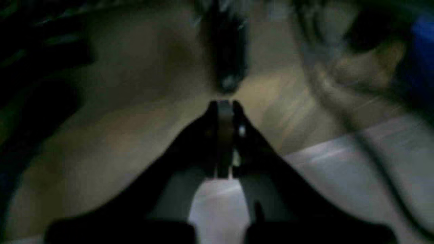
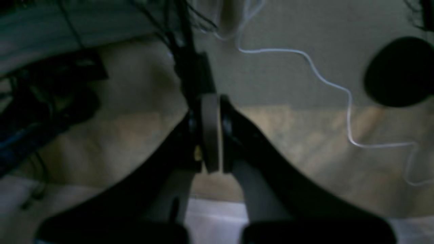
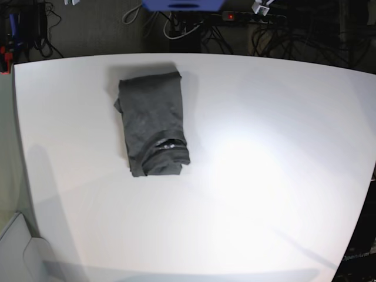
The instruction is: Layout the t-shirt on the table in an organized manner, then fold the t-shirt properly
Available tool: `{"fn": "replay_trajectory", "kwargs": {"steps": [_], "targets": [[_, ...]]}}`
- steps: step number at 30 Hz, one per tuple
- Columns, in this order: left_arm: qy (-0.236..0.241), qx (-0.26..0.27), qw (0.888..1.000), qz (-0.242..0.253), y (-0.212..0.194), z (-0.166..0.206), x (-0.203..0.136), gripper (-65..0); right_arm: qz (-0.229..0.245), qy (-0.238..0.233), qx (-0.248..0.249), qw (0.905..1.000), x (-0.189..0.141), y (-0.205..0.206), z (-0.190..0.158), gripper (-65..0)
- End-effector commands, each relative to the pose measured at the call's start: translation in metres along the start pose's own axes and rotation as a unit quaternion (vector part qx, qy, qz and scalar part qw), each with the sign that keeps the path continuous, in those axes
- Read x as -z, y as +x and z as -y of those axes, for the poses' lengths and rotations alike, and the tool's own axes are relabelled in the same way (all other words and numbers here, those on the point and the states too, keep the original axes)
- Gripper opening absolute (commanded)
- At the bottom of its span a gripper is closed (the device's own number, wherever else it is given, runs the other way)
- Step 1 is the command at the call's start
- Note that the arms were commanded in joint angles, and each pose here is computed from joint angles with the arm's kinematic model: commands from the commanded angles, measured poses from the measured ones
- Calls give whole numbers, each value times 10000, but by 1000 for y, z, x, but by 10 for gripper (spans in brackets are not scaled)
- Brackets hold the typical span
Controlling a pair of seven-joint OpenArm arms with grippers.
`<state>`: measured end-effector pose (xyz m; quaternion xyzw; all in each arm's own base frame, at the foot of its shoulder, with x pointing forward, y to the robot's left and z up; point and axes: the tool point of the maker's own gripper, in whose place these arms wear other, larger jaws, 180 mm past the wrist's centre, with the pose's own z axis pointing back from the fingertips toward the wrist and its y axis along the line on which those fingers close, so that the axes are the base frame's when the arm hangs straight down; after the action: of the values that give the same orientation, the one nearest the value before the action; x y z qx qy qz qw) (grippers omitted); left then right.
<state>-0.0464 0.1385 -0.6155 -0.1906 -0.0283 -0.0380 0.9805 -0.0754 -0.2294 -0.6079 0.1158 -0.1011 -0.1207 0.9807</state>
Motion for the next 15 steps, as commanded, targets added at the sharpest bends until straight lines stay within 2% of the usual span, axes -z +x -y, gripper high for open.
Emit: {"fn": "replay_trajectory", "kwargs": {"steps": [1, 5, 6, 8, 10, 13, 15], "targets": [[-104, -115, 9999, -35, -7, 1, 3, -648, -72, 86, -26, 9999, 0, -5, 0, -650], [-492, -596, 9969, 125, 0, 21, 22, -648, -296, 518, -256, 9979, 22, -1, -31, -650], [-516, -702, 9959, 258, 7, 24, 27, -648, -354, 420, -370, 9978, 28, 2, -32, -650], [-214, -869, 9952, 405, 16, 21, 36, -648, -359, -107, -641, 9972, 42, 10, -29, -650], [141, -922, 9948, 419, 24, 15, 42, -648, -310, -728, -975, 9921, 48, 20, -18, -650], [714, -954, 9919, 447, 36, 7, 50, -648, -97, -1713, -1436, 9746, 46, 37, 6, -650], [1083, -961, 9883, 467, 39, -2, 50, -648, 155, -2251, -1757, 9582, 41, 53, 18, -650]]}}
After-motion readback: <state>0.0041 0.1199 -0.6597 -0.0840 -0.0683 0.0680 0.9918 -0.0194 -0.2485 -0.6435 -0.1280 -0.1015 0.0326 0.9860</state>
